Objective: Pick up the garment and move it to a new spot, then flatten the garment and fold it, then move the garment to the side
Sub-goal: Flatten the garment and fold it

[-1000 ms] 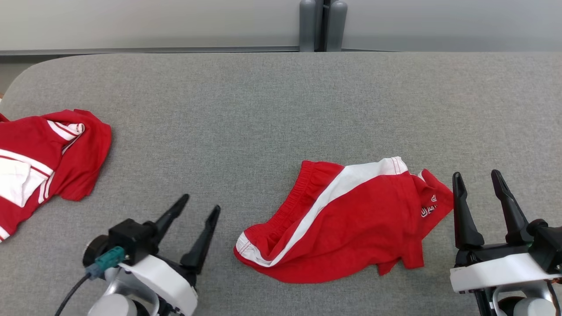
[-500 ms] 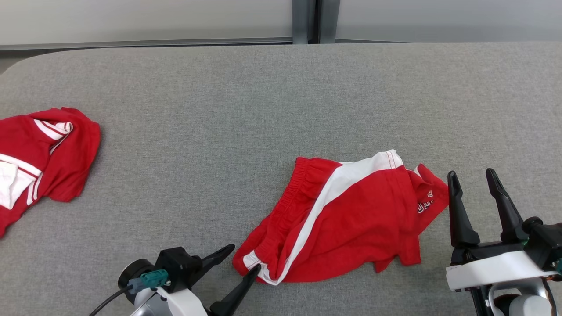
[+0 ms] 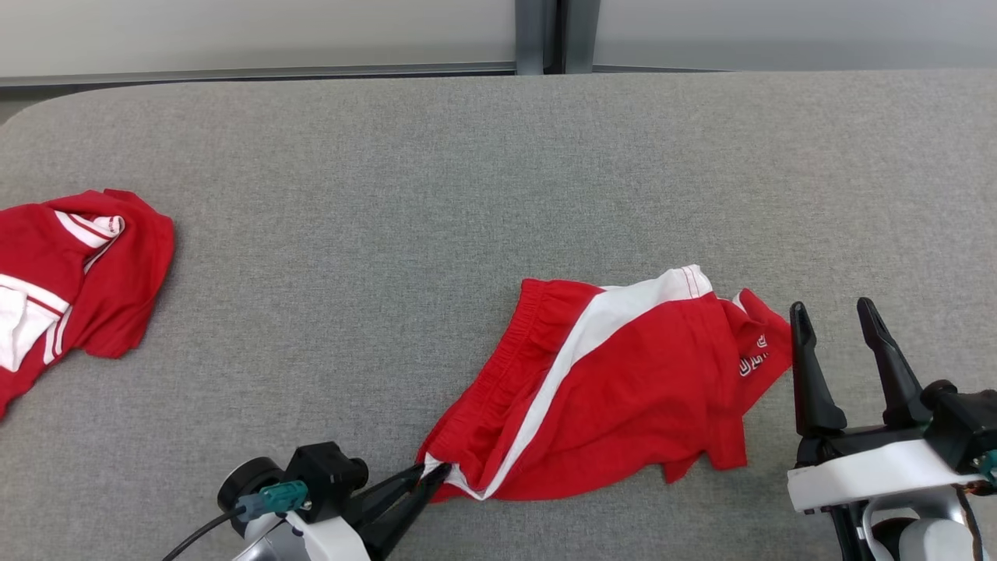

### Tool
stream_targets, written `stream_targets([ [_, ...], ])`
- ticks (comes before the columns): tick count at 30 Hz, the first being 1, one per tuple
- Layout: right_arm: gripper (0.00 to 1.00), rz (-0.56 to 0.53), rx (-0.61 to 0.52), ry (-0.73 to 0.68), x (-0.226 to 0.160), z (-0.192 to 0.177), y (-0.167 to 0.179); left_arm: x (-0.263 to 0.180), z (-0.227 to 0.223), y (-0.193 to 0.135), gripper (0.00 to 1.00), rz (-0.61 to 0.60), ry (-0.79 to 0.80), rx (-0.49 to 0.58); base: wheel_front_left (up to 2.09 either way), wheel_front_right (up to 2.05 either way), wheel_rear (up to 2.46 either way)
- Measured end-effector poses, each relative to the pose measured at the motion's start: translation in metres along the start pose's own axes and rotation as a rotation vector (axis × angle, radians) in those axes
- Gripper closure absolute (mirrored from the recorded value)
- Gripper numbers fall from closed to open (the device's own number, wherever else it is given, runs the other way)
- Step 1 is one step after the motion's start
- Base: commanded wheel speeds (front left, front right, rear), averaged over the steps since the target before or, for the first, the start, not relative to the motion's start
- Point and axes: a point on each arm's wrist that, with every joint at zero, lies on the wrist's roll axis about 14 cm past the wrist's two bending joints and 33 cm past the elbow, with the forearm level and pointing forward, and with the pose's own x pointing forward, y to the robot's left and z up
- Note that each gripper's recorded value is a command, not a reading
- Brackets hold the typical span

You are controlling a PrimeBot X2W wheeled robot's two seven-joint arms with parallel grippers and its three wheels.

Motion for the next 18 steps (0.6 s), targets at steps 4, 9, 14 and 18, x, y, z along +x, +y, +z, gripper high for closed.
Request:
stream_targets([
  [4, 0.00, 0.026, -0.004, 0.040, 0.010, -0.003, 0.008, 0.001, 0.001, 0.003, 1.00, 0.003, -0.003, -0.001, 0.00, 0.00, 0.00],
  [9, 0.00, 0.059, -0.033, 0.090, 0.029, -0.001, 0.016, 0.003, 0.003, 0.005, 1.00, 0.006, -0.010, -0.007, 0.00, 0.00, 0.00],
  [14, 0.00, 0.132, -0.105, 0.270, 0.052, -0.017, 0.037, 0.006, 0.004, 0.011, 1.00, 0.014, -0.023, -0.014, 0.00, 0.00, 0.00],
  [18, 0.00, 0.163, -0.165, 0.452, 0.057, -0.040, 0.039, 0.007, 0.004, 0.014, 1.00, 0.021, -0.034, -0.028, 0.00, 0.00, 0.00],
])
